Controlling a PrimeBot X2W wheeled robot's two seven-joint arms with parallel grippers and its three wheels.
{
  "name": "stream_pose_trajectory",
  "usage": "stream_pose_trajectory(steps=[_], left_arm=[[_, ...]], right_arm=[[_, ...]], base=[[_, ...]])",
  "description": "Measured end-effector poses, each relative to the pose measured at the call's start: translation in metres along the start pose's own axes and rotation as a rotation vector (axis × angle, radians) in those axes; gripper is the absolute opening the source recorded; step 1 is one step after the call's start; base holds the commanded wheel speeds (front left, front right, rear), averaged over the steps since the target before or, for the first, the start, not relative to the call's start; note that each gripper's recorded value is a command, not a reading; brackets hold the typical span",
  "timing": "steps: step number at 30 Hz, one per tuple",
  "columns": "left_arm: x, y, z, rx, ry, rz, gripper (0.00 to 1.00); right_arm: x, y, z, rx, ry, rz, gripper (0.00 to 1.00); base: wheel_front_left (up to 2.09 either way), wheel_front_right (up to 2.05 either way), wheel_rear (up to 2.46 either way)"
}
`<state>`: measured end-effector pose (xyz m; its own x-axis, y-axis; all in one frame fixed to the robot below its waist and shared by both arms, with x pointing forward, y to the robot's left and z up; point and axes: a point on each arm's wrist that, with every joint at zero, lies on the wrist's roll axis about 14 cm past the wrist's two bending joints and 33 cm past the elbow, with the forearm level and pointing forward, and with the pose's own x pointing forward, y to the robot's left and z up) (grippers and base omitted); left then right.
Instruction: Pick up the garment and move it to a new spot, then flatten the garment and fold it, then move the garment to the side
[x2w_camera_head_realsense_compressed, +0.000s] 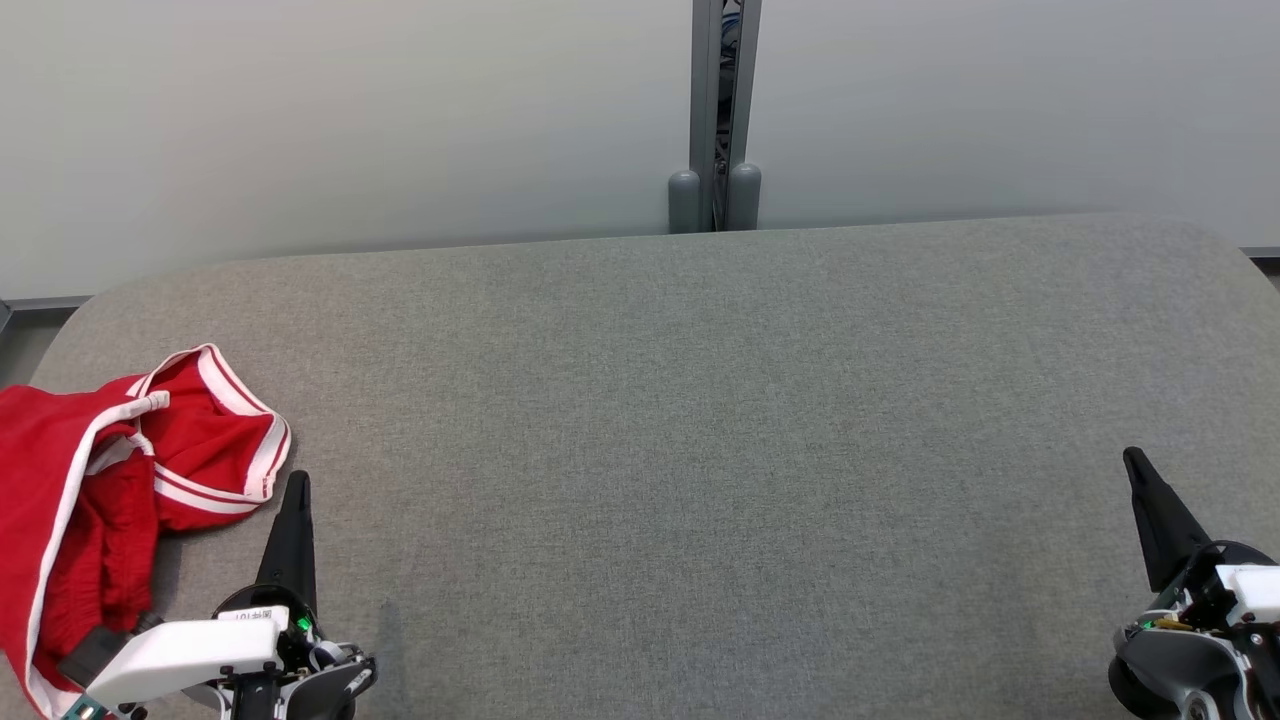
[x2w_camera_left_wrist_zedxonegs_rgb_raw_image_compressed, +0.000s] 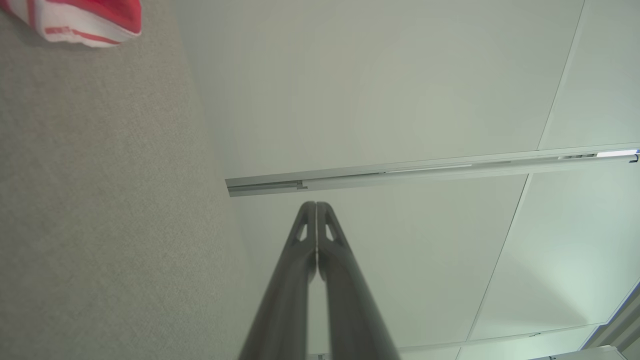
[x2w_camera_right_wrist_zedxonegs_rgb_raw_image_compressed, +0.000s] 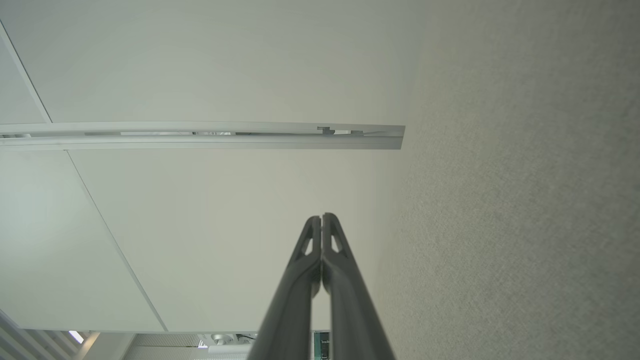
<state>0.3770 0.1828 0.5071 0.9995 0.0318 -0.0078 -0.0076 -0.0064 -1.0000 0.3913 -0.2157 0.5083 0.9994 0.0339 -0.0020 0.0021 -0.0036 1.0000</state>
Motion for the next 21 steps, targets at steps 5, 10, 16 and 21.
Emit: stream_pose_trajectory(steps=[5, 10, 16, 21], left_arm=[[0.000, 0.000, 0.000, 0.000, 0.000, 0.000, 0.00], [-0.011, 0.025, -0.002, -0.007, -0.001, 0.076, 1.00], [-0.012, 0.026, 0.001, 0.005, -0.021, 0.077, 1.00], [-0.010, 0.021, 0.006, 0.025, -0.040, 0.064, 1.00]], right_arm=[[0.000, 0.000, 0.000, 0.000, 0.000, 0.000, 0.00], [-0.011, -0.025, -0.006, 0.027, 0.000, -0.073, 1.00], [-0.012, -0.025, -0.003, 0.002, -0.031, -0.073, 1.00], [-0.011, -0.020, 0.001, -0.034, -0.058, -0.065, 1.00]], base=[[0.00, 0.00, 0.00], [0.00, 0.00, 0.00], [0.00, 0.00, 0.00], [0.00, 0.00, 0.00]])
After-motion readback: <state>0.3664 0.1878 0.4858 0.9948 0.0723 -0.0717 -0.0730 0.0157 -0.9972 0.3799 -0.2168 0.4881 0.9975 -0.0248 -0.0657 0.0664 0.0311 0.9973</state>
